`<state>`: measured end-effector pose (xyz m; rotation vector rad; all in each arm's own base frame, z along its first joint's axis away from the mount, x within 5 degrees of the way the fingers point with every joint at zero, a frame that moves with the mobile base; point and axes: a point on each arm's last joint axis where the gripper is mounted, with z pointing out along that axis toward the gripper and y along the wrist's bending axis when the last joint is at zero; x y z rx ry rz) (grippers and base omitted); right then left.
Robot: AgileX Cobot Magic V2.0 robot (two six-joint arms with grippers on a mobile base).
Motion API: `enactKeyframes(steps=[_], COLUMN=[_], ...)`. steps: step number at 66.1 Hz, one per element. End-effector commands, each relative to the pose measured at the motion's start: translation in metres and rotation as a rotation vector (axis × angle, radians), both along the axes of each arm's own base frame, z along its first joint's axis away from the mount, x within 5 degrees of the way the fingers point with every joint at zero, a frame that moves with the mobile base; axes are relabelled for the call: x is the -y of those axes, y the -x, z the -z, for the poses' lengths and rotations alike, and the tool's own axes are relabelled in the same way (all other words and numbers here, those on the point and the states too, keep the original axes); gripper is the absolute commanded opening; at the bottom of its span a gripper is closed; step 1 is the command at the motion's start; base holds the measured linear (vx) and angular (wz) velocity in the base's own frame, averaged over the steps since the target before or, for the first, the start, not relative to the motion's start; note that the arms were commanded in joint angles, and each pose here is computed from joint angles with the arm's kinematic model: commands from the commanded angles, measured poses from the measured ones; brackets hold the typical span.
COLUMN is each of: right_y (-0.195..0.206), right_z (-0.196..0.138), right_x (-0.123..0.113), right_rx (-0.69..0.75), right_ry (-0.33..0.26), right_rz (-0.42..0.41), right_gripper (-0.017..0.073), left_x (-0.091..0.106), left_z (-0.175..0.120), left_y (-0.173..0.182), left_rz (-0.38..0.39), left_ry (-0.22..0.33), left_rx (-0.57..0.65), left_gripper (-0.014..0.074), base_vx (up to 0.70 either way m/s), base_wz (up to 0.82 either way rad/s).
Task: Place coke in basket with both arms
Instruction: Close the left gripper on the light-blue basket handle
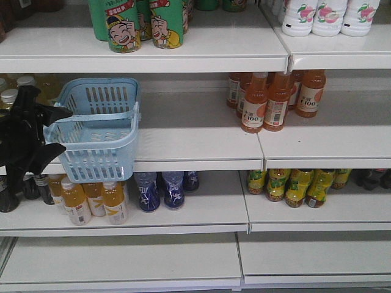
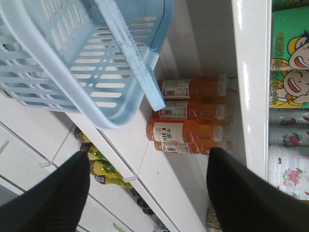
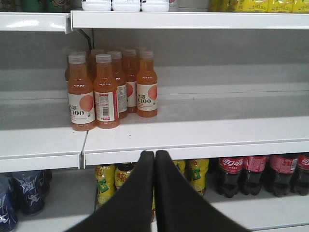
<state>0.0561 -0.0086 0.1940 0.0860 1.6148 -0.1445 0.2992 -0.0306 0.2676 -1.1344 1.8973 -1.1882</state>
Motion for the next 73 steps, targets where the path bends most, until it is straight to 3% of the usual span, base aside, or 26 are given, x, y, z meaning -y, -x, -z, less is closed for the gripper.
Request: enactKeyframes(steps=[1,22,64,73], right_y=[0.001,0.001,0.001,0.001], right_z=[-0.004,-0.004,-0.004,-0.004], right_x=[0.000,0.000,0.000,0.000], right_rx=[0.070,0.070,0.070,0.070], right_ry=[0.022,0.022,0.022,0.022], right_rz=[0.004,0.004,0.004,0.004], right_gripper=[-0.0010,-0.0010,-0.0010,-0.0010], left_x=[0.005,0.005,0.004,0.006], left_z=[-0.021,-0.013,0.006,0.009], left_y=[-0.014,-0.056,-0.106,-0.119], left_rz=[0.012,0.017,-0.004,0.019], left_ry=[0.071,0.093,0.124,0.127], left_rx=[0.072,0.052,0.017,0.027], left_gripper=[0.0480,0.0480,0.0480,0.0429], base_vx=[0.00,0.00,0.00,0.00], base_wz=[0.00,0.00,0.00,0.00])
